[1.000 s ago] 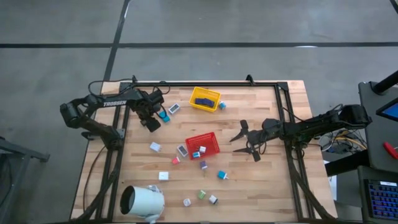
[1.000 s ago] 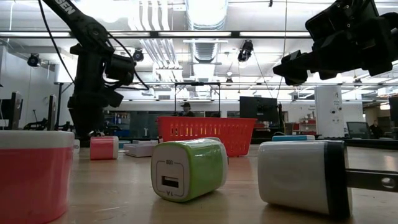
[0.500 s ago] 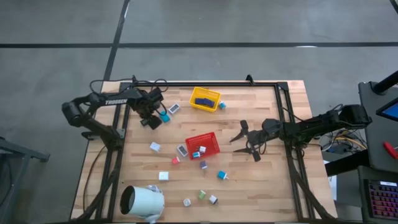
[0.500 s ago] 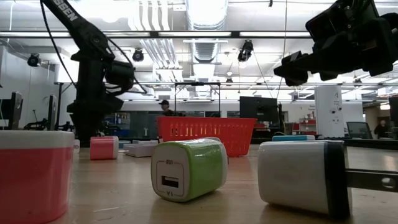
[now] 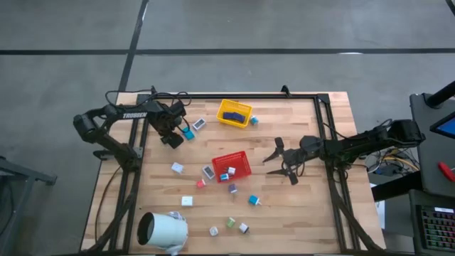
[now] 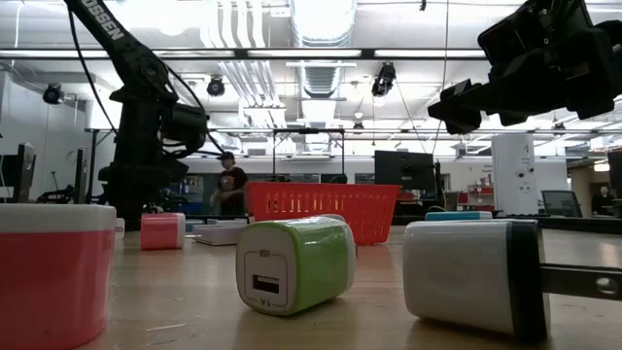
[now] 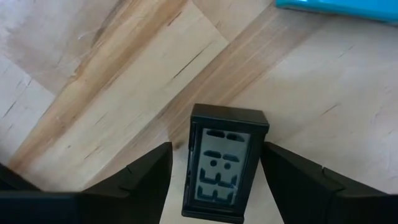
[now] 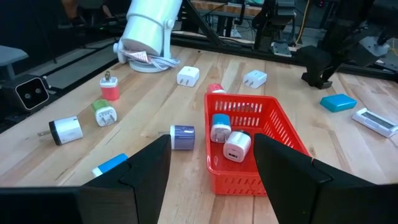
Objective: Pick & Place Office items
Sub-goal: Put the black digital clock into the yellow bin
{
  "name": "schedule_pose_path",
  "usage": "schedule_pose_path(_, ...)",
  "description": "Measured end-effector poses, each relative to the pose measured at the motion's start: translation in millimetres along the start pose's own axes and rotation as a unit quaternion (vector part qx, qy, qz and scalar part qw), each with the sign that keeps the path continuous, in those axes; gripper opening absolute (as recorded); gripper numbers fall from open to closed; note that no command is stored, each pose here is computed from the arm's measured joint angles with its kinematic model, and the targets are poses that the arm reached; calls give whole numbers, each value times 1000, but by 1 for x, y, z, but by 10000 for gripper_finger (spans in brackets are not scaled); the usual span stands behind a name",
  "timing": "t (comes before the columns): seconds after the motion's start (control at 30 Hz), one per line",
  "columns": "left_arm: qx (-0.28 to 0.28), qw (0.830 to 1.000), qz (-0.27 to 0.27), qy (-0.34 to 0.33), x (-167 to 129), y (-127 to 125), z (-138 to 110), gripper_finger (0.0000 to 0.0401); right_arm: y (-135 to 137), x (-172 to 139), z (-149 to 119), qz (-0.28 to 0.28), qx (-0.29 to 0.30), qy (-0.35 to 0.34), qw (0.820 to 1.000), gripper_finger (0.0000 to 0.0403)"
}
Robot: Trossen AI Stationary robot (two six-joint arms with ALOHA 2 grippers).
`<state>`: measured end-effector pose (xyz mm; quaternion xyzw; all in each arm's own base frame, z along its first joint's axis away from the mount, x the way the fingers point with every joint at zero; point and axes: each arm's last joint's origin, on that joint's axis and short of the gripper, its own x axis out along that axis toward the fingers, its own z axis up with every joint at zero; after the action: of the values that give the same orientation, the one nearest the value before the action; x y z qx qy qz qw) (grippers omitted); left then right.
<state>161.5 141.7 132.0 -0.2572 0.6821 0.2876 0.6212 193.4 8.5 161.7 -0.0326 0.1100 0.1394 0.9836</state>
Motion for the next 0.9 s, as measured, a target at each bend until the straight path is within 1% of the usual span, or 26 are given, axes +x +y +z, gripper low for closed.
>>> schedule_pose_path(0.1,0,1000,-6,2,1,0,0,242,0,0,0,0,0,0,1000,224)
schedule_pose_path(0.17,-2,1000,-7,2,2,-1,0,226,0,0,0,0,0,0,1000,224)
schedule_pose_path(0.23,-2,1000,-10,1,2,-1,0,201,0,0,0,0,0,0,1000,224)
schedule_pose_path(0.37,-2,1000,-10,0,1,-1,-1,132,0,0,0,0,0,0,1000,224)
schedule_pose_path(0.53,1,1000,-10,-1,1,-1,-1,130,0,0,0,0,0,0,1000,224)
schedule_pose_path(0.7,25,1000,-10,-3,1,-1,-1,130,0,0,0,0,0,0,1000,224)
schedule_pose_path(0.9,37,999,-11,-4,1,-1,-1,130,0,0,0,0,0,0,1000,224)
